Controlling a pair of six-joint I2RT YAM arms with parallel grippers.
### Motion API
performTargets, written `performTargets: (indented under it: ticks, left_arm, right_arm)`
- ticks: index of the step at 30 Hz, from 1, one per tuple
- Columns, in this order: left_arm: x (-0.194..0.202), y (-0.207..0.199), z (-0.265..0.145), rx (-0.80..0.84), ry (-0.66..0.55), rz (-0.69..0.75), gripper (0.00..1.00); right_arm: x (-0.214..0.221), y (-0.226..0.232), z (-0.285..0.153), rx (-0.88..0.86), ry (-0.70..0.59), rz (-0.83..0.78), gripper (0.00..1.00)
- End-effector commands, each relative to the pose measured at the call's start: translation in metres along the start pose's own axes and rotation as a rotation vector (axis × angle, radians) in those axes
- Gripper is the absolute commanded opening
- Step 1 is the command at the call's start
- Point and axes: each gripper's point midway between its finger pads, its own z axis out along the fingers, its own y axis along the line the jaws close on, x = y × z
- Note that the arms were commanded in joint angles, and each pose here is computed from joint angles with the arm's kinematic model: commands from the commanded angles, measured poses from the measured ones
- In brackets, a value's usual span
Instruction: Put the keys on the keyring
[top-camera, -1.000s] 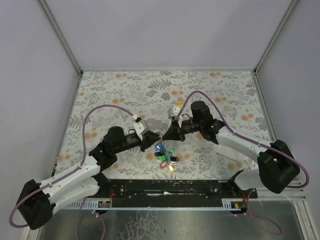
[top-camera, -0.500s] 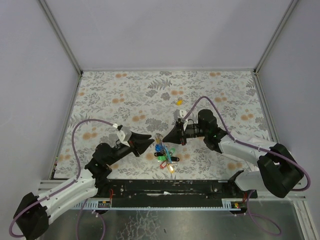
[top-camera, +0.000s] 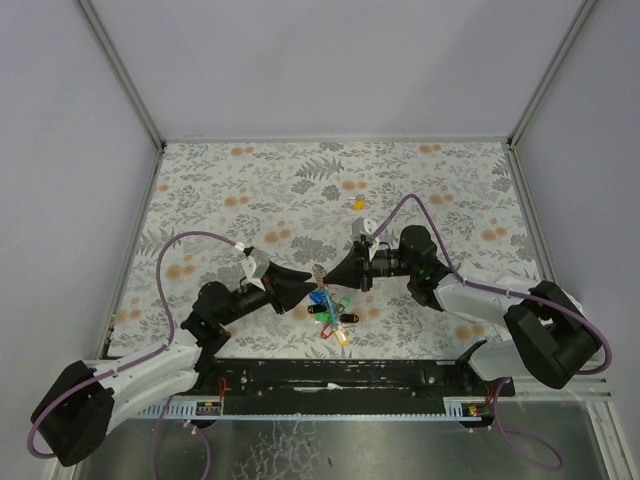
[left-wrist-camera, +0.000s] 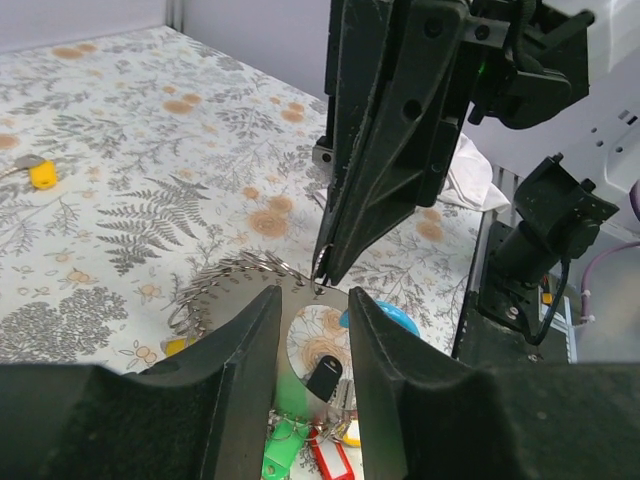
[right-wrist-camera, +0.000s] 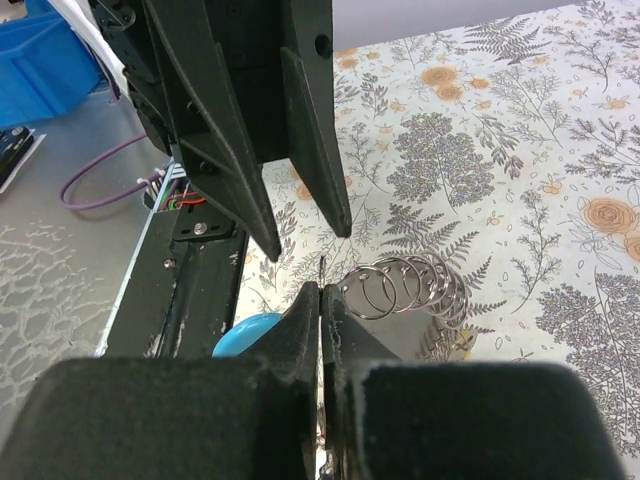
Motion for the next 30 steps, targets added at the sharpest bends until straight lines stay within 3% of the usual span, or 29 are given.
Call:
performTargets:
  ticks: [1,14,26,30]
  left_arm:
    - [-0.013,-0.012,0.004,0.08,-0.045,0.02,0.33]
    - [-0.013,-0.011,0.014,0.116,-0.007,0.04,0.32]
    - [-0.002,-0.005,0.006,0.082,0.047,0.071,0.32]
    - [-0.004,-0.004,0.007,0.082,0.044,0.089,0.32]
  right_arm:
    - [-0.02,0.006,0.006,-0.04,-0.066,-0.072,0.0]
    - [-0.01,0.007,0.004,-0.063,-0.029,-0.138,0.0]
    - [-0.016,-0.003,-0.006,-0.048,-0.011,-0.686,0.0]
    - [-0.013,-0.01,-0.007,-0.032,0.008,-0.778,0.0]
